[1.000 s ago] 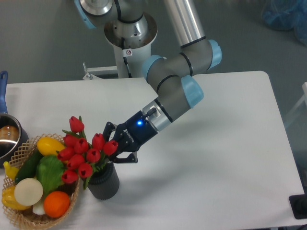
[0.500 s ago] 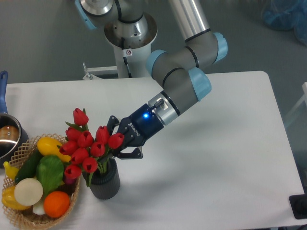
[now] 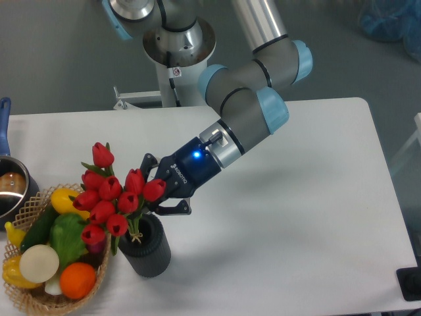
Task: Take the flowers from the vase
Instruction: 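Lift the gripped tulip bouquet straight up out of the black vase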
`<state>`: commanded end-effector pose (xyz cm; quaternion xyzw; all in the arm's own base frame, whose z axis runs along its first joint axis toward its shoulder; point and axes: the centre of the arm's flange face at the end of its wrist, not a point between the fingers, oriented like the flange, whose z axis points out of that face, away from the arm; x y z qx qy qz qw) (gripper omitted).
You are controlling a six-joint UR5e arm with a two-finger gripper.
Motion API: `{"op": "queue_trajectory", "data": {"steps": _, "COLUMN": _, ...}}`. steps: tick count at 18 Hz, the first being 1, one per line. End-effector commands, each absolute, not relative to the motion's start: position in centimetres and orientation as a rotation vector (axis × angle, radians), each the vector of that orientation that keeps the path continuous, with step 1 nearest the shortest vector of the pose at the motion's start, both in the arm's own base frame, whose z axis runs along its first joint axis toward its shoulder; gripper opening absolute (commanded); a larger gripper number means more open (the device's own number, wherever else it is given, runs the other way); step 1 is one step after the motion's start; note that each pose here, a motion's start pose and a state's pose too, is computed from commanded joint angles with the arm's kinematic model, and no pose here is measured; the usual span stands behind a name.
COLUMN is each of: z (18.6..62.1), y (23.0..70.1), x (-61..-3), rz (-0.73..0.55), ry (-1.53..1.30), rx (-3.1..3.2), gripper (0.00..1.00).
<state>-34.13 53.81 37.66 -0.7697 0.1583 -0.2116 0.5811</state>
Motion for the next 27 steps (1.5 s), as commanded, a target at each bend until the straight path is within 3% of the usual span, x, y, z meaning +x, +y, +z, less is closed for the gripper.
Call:
{"op": "queue_trajectory", "data": {"steps": 21, "z": 44.8, "y": 50.5, "x": -36.8, "rz": -0.513, "ry": 0.274, "rx": -1.691, "gripper": 0.19}}
{"op": "queue_trajectory", "data": {"steps": 27, "z": 48.1, "y": 48.2, "x": -38.9, "rz": -0.426, "ry": 0.277, "rx": -1.674, "gripper": 0.19}}
